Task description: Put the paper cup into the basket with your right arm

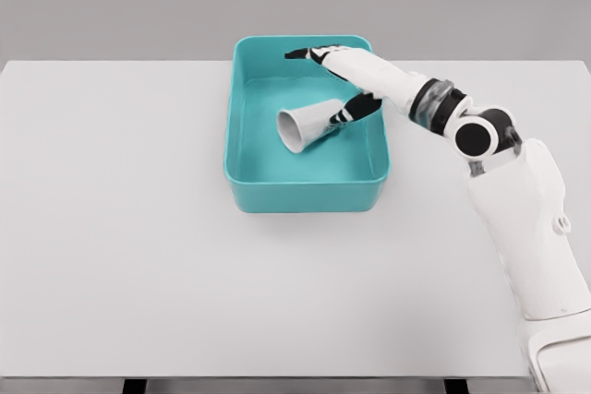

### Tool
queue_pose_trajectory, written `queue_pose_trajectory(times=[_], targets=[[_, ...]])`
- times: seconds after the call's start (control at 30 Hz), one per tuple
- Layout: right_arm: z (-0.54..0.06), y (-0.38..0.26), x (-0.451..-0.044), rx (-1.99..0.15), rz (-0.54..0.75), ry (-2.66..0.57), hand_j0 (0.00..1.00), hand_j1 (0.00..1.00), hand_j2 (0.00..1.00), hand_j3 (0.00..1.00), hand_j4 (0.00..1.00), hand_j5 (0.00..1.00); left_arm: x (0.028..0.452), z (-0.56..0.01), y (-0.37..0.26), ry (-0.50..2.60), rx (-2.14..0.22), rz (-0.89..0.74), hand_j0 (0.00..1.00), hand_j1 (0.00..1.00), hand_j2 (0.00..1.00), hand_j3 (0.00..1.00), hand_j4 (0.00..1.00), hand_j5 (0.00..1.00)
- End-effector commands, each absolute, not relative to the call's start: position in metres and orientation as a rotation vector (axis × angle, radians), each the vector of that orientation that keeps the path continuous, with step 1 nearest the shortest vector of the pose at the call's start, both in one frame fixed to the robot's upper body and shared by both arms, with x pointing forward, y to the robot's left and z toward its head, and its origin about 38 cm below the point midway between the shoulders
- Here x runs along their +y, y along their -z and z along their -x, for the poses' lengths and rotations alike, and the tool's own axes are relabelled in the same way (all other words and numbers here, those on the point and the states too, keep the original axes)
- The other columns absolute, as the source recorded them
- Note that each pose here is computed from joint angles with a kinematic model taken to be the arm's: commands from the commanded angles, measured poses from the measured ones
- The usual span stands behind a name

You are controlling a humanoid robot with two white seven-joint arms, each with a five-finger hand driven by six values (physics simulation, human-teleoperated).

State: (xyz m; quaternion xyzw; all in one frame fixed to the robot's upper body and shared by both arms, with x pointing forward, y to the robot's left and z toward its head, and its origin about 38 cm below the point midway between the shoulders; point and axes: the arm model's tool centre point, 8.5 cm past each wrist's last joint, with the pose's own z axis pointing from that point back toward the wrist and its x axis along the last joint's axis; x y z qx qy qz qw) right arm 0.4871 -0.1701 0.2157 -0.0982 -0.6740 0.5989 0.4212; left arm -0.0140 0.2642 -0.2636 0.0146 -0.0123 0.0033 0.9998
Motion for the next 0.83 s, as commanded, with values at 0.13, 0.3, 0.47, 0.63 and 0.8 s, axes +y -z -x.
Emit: queue_pose_trajectory(times=[0.13,0.3,0.47,0.63,0.8], targets=[[-0.432,-0.259,-0.266,-1.975,0.032,-1.139,0.99,0.99,0.99,0.99,0.99,0.99,0.264,0.014,0.264,-0.006,-0.024,-0.030,1.00,1.00,1.00,1.00,1.00,1.00],[-0.378,-0.243,-0.323,-1.950,0.006,-1.039,1.00,1.00,1.00,1.00,1.00,1.00,0.264,0.014,0.264,-0.006,-0.024,-0.030,1.00,1.00,1.00,1.00,1.00,1.00],[-0.367,-0.231,-0.336,-1.867,0.026,-1.089,1.00,1.00,1.00,1.00,1.00,1.00,0.264,0.014,0.264,-0.006,-0.024,-0.030,1.00,1.00,1.00,1.00,1.00,1.00],[-0.364,-0.231,-0.347,-1.823,0.052,-1.121,1.00,1.00,1.00,1.00,1.00,1.00,0.264,0.014,0.264,-0.008,-0.025,-0.028,1.00,1.00,1.00,1.00,1.00,1.00],[-0.364,-0.230,-0.350,-1.810,0.057,-1.124,1.00,1.00,1.00,1.00,1.00,1.00,0.264,0.012,0.264,-0.006,-0.031,-0.028,1.00,1.00,1.00,1.00,1.00,1.00]])
